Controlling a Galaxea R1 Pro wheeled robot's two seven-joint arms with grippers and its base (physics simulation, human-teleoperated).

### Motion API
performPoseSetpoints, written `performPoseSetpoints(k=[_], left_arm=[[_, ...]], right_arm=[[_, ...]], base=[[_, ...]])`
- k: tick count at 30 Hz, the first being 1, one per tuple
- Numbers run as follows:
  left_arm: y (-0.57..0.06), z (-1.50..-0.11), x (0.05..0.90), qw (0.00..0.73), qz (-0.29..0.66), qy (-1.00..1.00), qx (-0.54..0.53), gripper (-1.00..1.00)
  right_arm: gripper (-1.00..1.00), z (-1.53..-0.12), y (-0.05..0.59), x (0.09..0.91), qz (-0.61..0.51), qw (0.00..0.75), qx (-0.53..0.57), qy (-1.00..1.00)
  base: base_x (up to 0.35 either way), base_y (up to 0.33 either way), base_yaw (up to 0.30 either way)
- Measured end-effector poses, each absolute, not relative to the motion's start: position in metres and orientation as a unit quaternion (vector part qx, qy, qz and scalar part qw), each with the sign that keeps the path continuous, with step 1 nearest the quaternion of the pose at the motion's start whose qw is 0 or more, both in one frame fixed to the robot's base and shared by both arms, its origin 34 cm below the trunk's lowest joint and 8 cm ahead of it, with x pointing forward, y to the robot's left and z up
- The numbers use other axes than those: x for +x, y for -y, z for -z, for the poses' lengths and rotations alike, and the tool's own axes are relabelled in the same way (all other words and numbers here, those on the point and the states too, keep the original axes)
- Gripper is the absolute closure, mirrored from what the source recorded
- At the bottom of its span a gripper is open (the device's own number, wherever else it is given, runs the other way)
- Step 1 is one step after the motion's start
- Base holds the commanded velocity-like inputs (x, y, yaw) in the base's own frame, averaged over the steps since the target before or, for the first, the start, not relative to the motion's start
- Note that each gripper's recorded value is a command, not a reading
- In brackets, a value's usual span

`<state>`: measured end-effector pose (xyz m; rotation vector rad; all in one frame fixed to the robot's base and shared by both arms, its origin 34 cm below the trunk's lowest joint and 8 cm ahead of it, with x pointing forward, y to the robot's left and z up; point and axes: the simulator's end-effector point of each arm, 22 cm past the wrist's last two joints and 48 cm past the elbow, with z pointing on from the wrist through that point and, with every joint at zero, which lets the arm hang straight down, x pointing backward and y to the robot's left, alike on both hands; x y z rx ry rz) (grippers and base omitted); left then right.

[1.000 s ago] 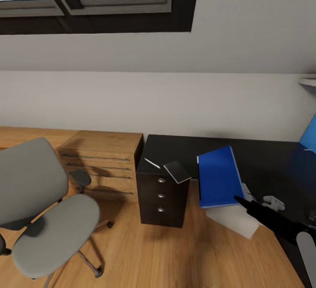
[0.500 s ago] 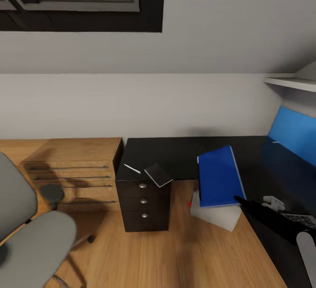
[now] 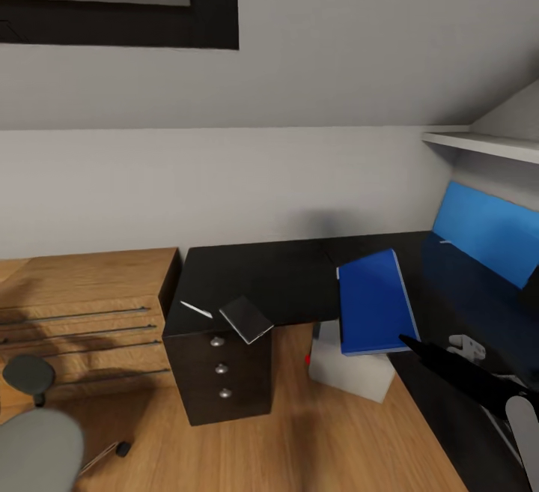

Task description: In the bedroom, organize the workspace by keeping the computer under the desk, ensuring the monitor is on the desk, placing the keyboard on the desk next to the monitor, placing the mouse on the desk next to the keyboard, moving the folder from the swivel chair onto the desk next to the mouse, stacking the notebook on top of the folder with the pen on top of the notebook, and positioning the swivel chair next to the desk.

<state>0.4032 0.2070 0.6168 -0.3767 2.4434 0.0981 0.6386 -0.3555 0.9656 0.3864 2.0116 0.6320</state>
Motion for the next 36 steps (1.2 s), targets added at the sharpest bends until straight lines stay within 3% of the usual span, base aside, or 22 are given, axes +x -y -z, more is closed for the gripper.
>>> performPoseSetpoints(k=[11, 18, 26, 36], left_arm=[[-0.21, -0.61, 0.391, 0.315, -0.044, -0.938, -0.138, -1.0], [-0.21, -0.61, 0.391, 0.315, -0.044, -0.938, -0.137, -1.0], [-0.21, -0.61, 0.391, 0.315, -0.044, -0.938, -0.137, -1.0], [-0.21, -0.609, 0.39, 0.314, -0.044, -0.939, -0.137, -1.0]], right_arm=[[1.0, -0.963, 0.378, 0.652, -0.214, 0.53, 0.18, -0.8], [1.0, -0.947, 0.403, 0.657, -0.127, 0.587, 0.315, -0.735], [1.0, -0.888, 0.398, 0.646, -0.223, 0.518, 0.492, -0.664], [1.0, -0.876, 0.395, 0.643, -0.225, 0.499, 0.51, -0.663]], base=[[0.063, 0.0, 0.0], [0.009, 0.0, 0.0], [0.249, 0.0, 0.0], [0.293, 0.0, 0.0]])
